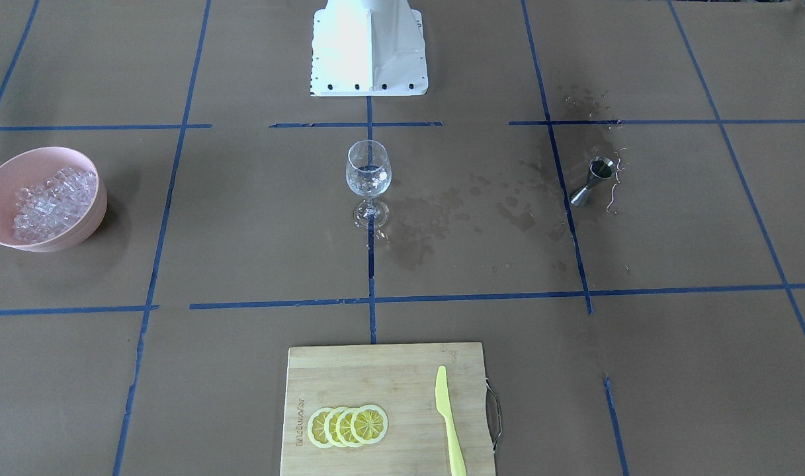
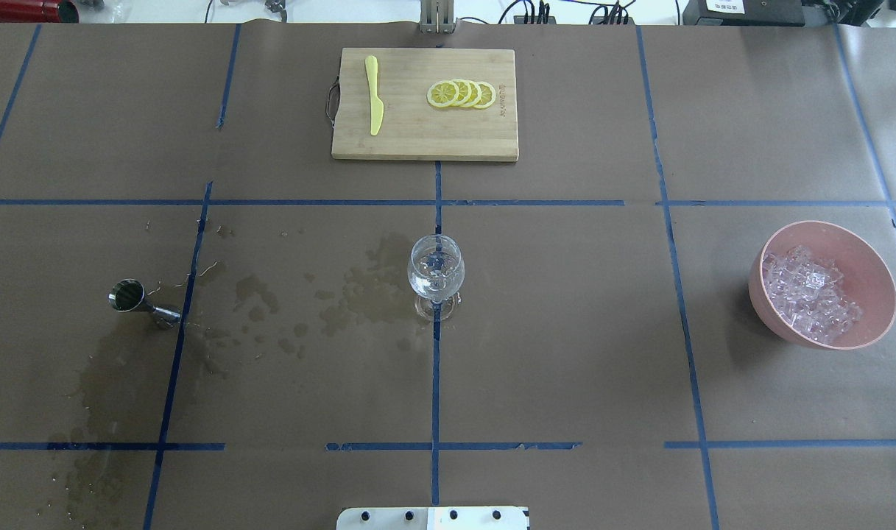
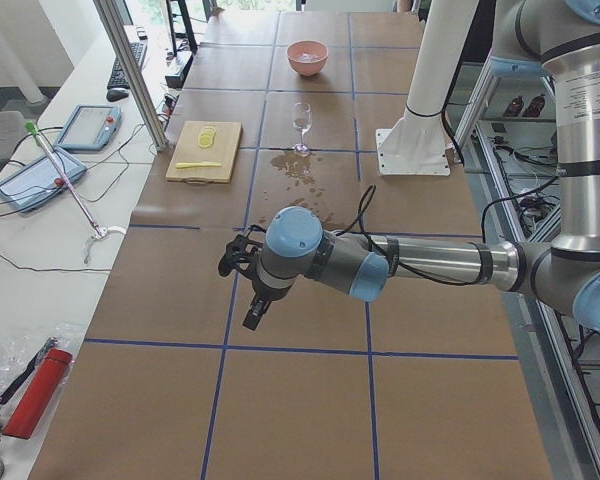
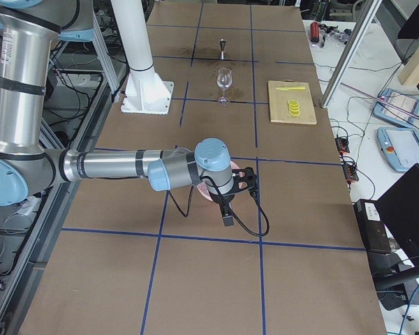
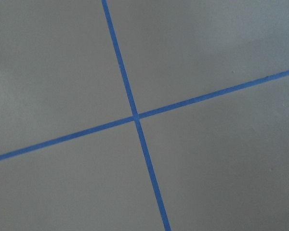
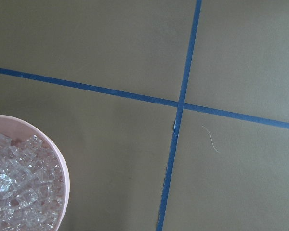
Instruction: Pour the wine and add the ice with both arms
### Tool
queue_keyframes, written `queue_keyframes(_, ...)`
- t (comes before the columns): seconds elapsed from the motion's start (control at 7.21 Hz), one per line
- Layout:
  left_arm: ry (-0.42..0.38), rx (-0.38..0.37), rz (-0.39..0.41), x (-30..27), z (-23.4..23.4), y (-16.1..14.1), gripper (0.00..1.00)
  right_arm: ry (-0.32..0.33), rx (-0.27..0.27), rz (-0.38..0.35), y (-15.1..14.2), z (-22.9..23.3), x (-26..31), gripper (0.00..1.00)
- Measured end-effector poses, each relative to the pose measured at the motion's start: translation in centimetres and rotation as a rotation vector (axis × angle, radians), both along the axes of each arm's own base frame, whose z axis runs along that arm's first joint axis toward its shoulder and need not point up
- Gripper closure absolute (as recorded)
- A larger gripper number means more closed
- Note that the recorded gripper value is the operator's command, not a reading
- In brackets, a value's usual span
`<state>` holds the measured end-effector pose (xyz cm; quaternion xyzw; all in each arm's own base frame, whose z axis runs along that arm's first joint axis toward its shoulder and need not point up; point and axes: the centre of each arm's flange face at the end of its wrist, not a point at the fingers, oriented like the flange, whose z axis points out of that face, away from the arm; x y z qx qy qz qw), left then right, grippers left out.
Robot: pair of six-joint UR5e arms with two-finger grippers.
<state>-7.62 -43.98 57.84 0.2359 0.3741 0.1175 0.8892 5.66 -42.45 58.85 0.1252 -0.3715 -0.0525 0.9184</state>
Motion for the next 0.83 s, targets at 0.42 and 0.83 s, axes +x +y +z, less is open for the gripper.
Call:
queue_keyframes(0.42, 0.054, 0.206, -0.009, 0.3, -1.7, -0.5, 0.0, -0.004, 0.046, -0.003, -0.7, -1.0, -0.1, 0.0)
queue_keyframes(0.83, 0.141, 0.312, -0.036, 3.6, -5.5, -0.4, 0.0, -0.013, 0.112, -0.02, -1.1, -2.0, -0.9, 0.0)
